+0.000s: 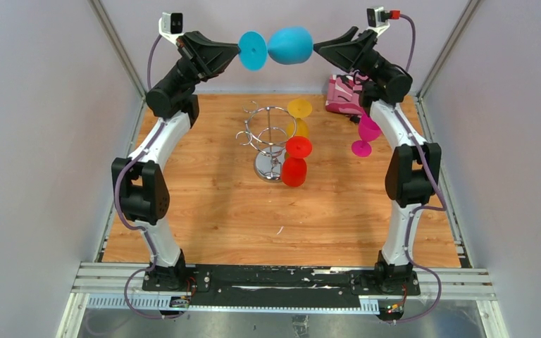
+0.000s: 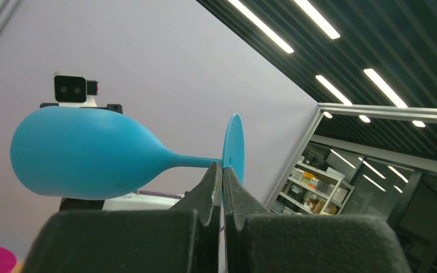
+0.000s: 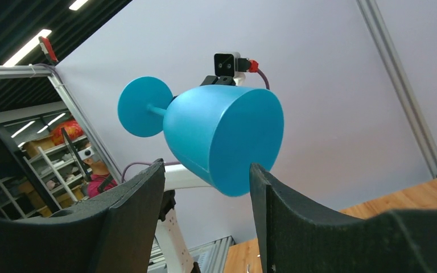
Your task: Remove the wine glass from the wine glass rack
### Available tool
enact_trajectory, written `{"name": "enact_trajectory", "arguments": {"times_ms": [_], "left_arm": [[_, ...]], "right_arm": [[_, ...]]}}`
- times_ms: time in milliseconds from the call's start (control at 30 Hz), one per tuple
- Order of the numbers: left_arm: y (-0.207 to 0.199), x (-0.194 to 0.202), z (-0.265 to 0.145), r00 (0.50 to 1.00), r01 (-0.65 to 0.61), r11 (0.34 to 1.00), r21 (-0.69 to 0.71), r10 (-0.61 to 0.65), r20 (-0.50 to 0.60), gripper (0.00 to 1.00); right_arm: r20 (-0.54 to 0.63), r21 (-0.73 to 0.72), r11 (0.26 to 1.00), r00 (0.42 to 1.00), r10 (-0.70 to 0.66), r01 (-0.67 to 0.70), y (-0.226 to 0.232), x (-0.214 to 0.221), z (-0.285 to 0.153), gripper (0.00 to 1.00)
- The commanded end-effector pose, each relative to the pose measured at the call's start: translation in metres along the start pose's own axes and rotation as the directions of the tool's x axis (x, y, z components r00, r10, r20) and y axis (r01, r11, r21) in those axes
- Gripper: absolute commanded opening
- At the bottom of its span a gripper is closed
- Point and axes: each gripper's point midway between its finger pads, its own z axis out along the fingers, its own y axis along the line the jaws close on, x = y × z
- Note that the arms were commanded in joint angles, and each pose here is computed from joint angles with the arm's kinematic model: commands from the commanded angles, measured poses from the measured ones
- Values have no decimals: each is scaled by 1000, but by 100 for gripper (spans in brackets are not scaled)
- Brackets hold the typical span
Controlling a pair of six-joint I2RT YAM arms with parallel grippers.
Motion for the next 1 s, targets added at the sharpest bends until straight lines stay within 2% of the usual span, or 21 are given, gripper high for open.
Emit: {"name": "enact_trajectory", "arguments": {"times_ms": [0,600,833,967], "left_arm": [[2,6,-5,1000,-18,1000,24,19,-14,0],[31,7,-15,1000,17,1000,-16,-17,-11,0],[45,6,-18,999,38,999,-28,-38,-17,0],[46,8,-20,999,40,999,-35,-40,-19,0]], "right_arm": [[-22,-70,997,1000,20,-21,0,12,9,61],[-54,-200,975,994,92,-101,26,31,49,60],[-63,-214,972,994,86,-98,40,37,55,51],[-60,-213,973,995,79,-90,46,36,55,40]]}}
